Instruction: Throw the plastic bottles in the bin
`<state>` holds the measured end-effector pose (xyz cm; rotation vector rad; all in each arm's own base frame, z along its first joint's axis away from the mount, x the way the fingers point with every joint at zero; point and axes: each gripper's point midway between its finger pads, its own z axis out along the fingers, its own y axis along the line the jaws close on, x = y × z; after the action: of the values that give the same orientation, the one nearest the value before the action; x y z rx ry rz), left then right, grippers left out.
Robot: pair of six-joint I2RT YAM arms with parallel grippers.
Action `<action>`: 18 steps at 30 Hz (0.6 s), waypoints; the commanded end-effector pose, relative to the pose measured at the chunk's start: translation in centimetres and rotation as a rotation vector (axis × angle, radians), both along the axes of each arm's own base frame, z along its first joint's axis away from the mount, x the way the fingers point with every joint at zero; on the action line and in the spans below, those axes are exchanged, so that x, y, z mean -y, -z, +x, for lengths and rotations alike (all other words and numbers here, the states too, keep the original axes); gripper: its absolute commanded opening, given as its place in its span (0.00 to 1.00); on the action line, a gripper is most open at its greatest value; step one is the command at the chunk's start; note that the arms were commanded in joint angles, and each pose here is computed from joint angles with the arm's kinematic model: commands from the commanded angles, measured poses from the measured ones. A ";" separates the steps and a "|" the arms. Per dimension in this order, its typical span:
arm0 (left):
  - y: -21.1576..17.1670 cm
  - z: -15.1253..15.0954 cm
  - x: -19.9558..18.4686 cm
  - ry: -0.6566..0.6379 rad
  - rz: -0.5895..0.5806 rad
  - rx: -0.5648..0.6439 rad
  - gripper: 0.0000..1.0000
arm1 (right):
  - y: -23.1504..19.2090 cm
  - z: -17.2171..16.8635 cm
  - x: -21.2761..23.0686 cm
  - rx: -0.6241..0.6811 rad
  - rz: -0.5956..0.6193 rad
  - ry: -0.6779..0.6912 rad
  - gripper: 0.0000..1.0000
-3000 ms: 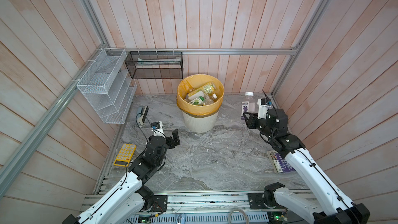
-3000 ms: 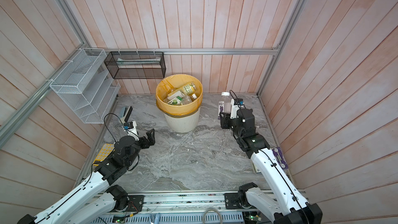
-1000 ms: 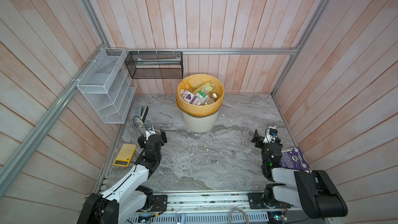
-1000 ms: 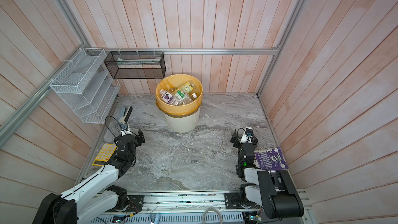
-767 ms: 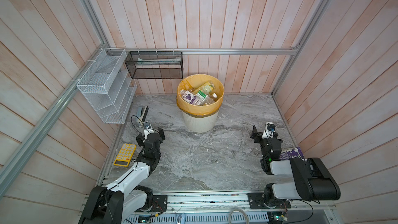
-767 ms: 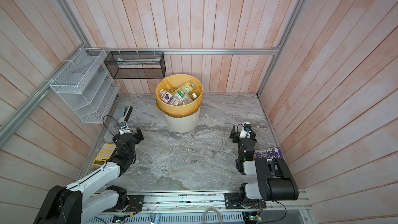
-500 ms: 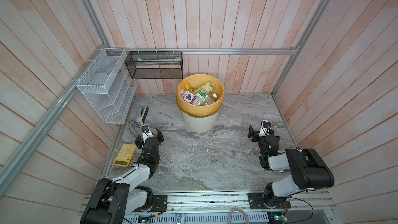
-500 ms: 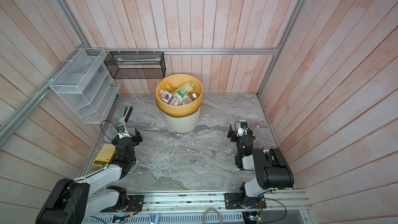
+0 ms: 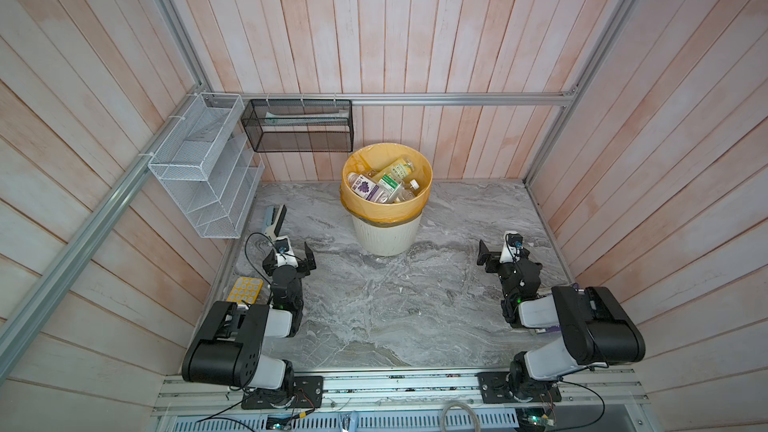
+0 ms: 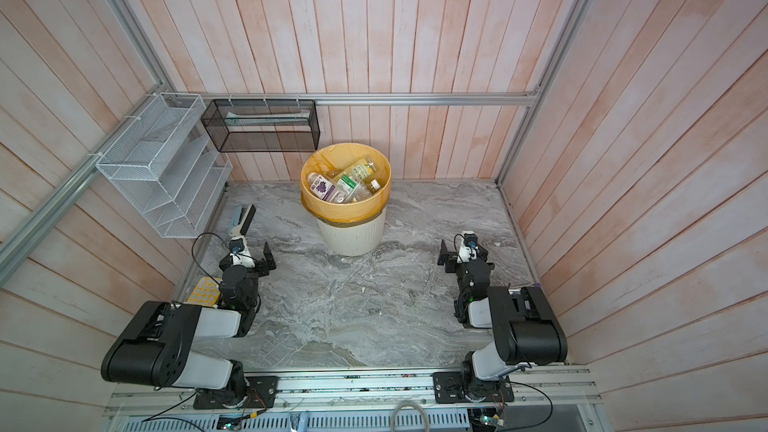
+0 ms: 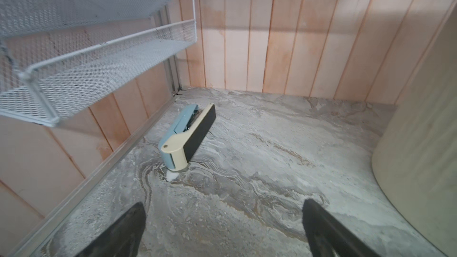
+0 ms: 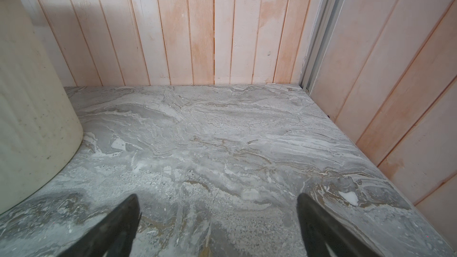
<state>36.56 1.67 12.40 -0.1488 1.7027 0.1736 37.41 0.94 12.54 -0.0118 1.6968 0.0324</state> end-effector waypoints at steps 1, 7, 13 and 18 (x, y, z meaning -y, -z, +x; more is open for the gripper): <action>-1.4 0.7 0.8 0.093 0.003 0.083 1.00 | -0.4 0.1 0.0 0.020 -0.008 -0.011 0.99; -0.3 2.4 1.0 0.171 -0.041 -0.008 1.00 | -0.4 0.1 -0.1 0.020 -0.008 -0.014 0.99; -0.3 2.5 0.9 0.171 -0.047 -0.012 1.00 | -0.4 0.1 0.0 0.019 -0.008 -0.012 1.00; -0.2 2.5 0.8 0.175 -0.054 -0.013 1.00 | -0.4 0.1 0.0 0.020 -0.008 -0.013 1.00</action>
<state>38.80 0.97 12.37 -0.0413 1.7269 0.0244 37.41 1.02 12.54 -0.0188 1.6968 0.0413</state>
